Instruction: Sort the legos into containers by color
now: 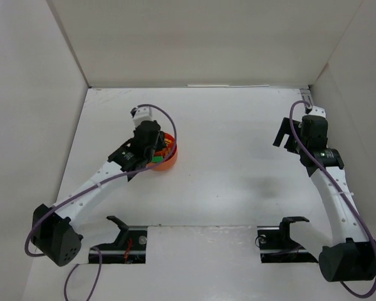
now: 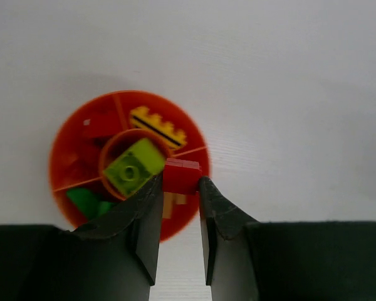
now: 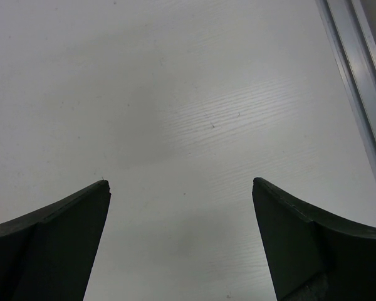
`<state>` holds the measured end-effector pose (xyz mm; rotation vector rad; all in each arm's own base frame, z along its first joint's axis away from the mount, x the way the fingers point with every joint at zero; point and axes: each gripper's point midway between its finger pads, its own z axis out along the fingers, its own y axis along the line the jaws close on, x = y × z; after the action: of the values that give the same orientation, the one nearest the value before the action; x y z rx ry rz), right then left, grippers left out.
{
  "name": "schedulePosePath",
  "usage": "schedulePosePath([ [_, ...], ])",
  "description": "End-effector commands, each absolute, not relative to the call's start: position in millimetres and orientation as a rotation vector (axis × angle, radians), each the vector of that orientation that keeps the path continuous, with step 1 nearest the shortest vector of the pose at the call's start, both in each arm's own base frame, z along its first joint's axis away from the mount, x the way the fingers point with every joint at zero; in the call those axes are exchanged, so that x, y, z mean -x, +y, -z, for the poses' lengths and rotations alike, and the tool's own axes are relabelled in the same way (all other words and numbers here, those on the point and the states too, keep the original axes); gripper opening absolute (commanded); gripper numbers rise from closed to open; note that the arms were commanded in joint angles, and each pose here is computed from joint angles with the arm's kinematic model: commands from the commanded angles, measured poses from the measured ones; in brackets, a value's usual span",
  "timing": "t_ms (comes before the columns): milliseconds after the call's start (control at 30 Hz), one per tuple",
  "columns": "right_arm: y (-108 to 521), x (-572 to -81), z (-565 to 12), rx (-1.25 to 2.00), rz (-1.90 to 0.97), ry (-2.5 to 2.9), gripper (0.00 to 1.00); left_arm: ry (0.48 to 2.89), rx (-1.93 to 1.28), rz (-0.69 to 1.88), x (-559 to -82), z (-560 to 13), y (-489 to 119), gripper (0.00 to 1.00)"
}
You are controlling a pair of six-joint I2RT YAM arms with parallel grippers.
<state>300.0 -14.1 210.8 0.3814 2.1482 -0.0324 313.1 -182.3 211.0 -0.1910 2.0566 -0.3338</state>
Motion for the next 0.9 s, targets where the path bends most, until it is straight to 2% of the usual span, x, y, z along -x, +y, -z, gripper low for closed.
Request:
schedulePosePath([
  [0, -15, -307, -216, -0.374, 0.018, 2.122, 1.0, 2.12, 0.344, 0.288, -308, -185, -143, 0.21],
  [133, -13, -307, -216, -0.369, 0.008, 2.124, 1.0, 2.08, 0.571, 0.214, -314, -184, -102, 0.21],
  [333, -10, -310, -216, -0.347, -0.009, 2.132, 1.0, 2.087, 0.703, 0.182, -327, -163, -73, 0.21],
  [733, -10, -309, -219, -0.338, -0.004, 2.133, 1.0, 2.137, 0.645, 0.189, -343, -152, -83, 0.21],
  [867, -12, -307, -217, -0.345, 0.011, 2.14, 1.0, 2.155, 0.631, 0.225, -344, -150, -90, 0.26],
])
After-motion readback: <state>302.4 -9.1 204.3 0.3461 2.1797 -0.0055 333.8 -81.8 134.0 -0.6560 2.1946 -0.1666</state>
